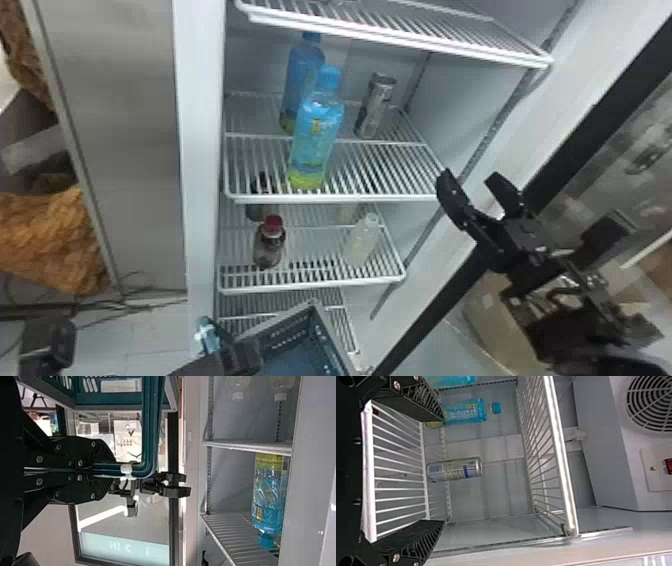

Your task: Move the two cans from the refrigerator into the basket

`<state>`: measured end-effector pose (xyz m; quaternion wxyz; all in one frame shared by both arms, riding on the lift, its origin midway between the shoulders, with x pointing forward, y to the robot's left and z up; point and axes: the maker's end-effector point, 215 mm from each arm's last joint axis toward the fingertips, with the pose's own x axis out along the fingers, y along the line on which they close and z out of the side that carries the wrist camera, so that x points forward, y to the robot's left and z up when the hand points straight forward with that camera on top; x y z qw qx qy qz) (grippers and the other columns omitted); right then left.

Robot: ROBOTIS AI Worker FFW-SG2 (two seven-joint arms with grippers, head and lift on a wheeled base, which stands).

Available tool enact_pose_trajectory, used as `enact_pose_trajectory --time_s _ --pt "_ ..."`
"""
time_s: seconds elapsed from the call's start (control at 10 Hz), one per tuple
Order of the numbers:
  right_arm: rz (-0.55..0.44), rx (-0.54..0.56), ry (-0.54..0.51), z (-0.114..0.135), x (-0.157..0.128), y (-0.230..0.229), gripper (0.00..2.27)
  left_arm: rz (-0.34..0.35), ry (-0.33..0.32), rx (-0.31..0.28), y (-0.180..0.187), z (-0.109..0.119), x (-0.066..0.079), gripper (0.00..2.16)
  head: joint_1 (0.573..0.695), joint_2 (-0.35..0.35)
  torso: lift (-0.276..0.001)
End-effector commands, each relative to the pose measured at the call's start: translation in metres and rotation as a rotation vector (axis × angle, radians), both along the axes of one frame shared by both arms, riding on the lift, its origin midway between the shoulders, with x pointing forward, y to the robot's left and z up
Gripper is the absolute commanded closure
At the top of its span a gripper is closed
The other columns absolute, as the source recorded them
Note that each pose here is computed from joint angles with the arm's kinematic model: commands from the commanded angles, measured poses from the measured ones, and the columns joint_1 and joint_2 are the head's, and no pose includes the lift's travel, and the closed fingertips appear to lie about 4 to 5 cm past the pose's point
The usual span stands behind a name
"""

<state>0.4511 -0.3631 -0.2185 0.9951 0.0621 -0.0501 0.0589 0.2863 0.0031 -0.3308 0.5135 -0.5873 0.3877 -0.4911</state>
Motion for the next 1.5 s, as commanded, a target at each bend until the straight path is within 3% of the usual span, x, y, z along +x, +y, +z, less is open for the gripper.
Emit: enact_pose_trajectory --time_s 0.0,0.6,1.0,1.4 --pt "-0.016 -0.019 0.024 -0.005 0.013 -0.006 0.12 0.002 -0.007 -0.002 0.000 0.002 0.003 1.20 0.695 -0.350 -0.035" --pt "0.027 0.025 0.048 -0.028 0.083 0.019 0.12 0.000 -0.007 0.002 -0.001 0.002 0.003 1.20 0.695 -0.350 -0.035" --pt "0.026 0.018 0.032 -0.019 0.131 0.029 0.12 0.001 -0.001 0.000 -0.001 0.000 0.002 1.20 0.695 -0.350 -0.035" --pt "0.013 0.021 0.070 -0.031 0.172 0.025 0.12 -0.001 0.002 0.000 -0.001 -0.001 0.002 1.20 0.695 -0.350 -0.035"
